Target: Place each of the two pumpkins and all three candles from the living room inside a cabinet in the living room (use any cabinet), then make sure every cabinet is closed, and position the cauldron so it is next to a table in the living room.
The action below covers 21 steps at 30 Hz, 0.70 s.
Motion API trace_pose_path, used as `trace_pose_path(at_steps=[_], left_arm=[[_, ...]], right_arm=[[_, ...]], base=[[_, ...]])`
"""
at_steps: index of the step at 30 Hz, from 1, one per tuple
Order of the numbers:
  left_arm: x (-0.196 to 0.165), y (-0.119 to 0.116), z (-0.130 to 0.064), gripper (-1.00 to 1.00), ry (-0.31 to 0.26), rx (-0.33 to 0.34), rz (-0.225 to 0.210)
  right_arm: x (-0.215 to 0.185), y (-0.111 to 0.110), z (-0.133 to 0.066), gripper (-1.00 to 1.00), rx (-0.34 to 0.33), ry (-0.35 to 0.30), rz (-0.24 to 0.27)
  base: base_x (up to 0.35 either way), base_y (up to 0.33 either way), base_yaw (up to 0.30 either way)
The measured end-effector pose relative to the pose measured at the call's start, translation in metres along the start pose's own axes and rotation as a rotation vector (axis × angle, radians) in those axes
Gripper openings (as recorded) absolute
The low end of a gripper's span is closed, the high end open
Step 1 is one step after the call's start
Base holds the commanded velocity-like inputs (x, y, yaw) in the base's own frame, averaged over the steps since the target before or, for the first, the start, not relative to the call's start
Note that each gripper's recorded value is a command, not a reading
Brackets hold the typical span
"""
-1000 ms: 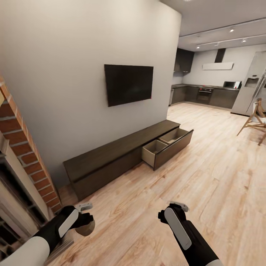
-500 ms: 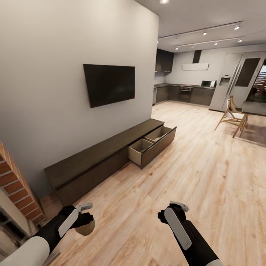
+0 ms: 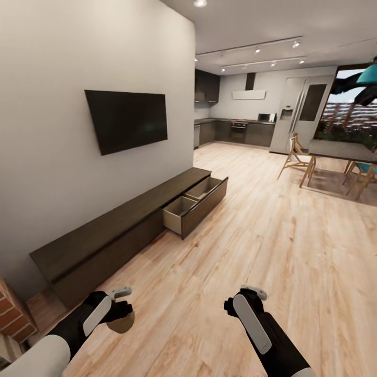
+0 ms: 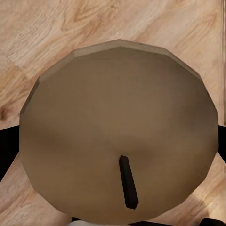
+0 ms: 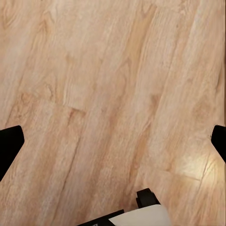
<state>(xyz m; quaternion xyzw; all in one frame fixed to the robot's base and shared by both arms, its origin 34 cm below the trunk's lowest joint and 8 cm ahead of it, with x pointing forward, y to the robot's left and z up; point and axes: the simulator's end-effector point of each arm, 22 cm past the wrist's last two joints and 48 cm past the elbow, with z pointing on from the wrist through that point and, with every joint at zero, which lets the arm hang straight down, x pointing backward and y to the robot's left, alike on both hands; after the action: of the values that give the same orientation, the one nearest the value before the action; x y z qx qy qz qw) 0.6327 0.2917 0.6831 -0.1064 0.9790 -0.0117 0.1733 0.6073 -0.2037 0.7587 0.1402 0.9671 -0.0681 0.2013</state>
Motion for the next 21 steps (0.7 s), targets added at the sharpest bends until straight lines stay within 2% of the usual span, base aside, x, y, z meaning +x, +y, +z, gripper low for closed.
trace_pose_path(at_steps=[21], left_arm=[[-0.0006,-0.0009,-0.0002,-1.0,-0.002,0.0,0.003]], right_arm=[[0.0008,0.0005,0.0003,1.0,-0.002,0.003,0.001]], base=[[0.0,0.0,-0.277]])
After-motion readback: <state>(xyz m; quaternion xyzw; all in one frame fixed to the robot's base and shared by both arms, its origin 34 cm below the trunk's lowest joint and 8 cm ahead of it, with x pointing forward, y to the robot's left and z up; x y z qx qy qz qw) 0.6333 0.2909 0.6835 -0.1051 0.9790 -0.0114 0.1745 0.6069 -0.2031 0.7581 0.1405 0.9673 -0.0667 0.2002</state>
